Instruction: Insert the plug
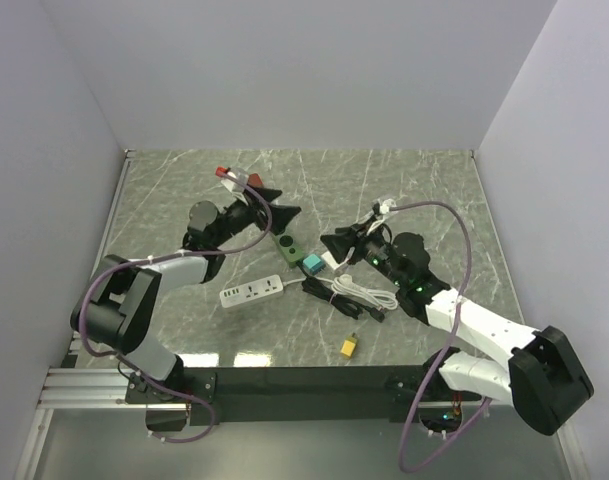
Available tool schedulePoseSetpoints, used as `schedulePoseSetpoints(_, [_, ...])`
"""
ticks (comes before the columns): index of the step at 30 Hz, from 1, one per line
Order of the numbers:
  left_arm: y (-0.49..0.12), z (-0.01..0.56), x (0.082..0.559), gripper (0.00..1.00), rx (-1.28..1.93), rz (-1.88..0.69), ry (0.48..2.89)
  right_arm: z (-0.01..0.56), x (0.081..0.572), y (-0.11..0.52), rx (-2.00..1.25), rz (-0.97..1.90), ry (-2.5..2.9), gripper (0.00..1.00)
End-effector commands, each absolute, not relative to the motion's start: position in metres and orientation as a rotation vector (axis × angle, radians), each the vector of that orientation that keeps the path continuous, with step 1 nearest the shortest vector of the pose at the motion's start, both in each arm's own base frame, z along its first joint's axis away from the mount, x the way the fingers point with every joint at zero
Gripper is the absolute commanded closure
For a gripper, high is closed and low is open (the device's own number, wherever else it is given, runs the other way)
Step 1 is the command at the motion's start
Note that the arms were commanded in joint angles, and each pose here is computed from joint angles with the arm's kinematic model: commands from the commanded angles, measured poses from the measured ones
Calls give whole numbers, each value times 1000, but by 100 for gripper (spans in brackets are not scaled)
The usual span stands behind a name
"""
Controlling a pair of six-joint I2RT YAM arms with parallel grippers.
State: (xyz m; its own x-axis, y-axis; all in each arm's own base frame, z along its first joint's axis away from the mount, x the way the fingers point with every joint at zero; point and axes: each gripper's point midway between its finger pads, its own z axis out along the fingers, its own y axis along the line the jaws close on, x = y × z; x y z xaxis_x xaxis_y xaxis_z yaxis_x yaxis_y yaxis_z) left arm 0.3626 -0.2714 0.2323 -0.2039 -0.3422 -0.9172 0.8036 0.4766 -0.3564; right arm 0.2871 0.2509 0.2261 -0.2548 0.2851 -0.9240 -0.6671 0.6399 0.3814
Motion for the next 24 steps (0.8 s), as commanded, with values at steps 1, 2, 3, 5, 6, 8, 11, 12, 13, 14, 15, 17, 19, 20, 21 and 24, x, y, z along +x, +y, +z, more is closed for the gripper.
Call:
schedulePoseSetpoints(1, [-246,245,399,3,374,-872,1427,176,292,226,-235,685,1857,41])
schedulePoseSetpoints(2, [-242,243,403,2,356,-846,1436,163,282,225,-256,658,1923,39])
schedulePoseSetpoints(3, [-238,242,406,1,348,-832,1439,163,274,225,-241,637,1935,39])
schedulePoseSetpoints(5, [-232,241,409,1,329,-818,1441,149,263,215,-209,584,2032,37])
schedulePoseSetpoints(6, [-229,239,411,1,322,-810,1447,149,258,213,-157,596,2065,37])
schedulePoseSetpoints(8, [-222,237,416,1,311,-778,1463,143,244,202,-105,541,2164,37])
schedulePoseSetpoints(11, [-209,234,426,1,270,-725,1482,146,225,193,19,537,2225,36])
schedulePoseSetpoints(12, [-206,231,428,1,259,-722,1488,148,221,191,92,563,2237,36])
schedulePoseSetpoints(13, [-202,231,432,1,247,-720,1488,144,216,190,123,564,2265,36])
schedulePoseSetpoints(14, [-201,231,433,1,233,-733,1492,135,209,187,143,547,2315,36])
schedulePoseSetpoints(15, [-199,228,436,1,224,-737,1503,124,203,190,189,549,2367,36])
schedulePoseSetpoints(17, [-192,229,444,0,194,-721,1513,111,183,203,141,550,2459,36])
schedulePoseSetpoints(19, [-182,224,451,1,154,-669,1536,98,162,213,108,474,2547,36])
schedulePoseSetpoints(20, [-178,224,454,0,139,-651,1539,90,155,216,123,448,2588,36])
schedulePoseSetpoints(21, [-174,221,456,0,129,-633,1550,87,147,219,122,440,2613,36])
schedulePoseSetpoints(24, [-163,220,459,1,96,-597,1554,73,123,228,142,462,2688,36])
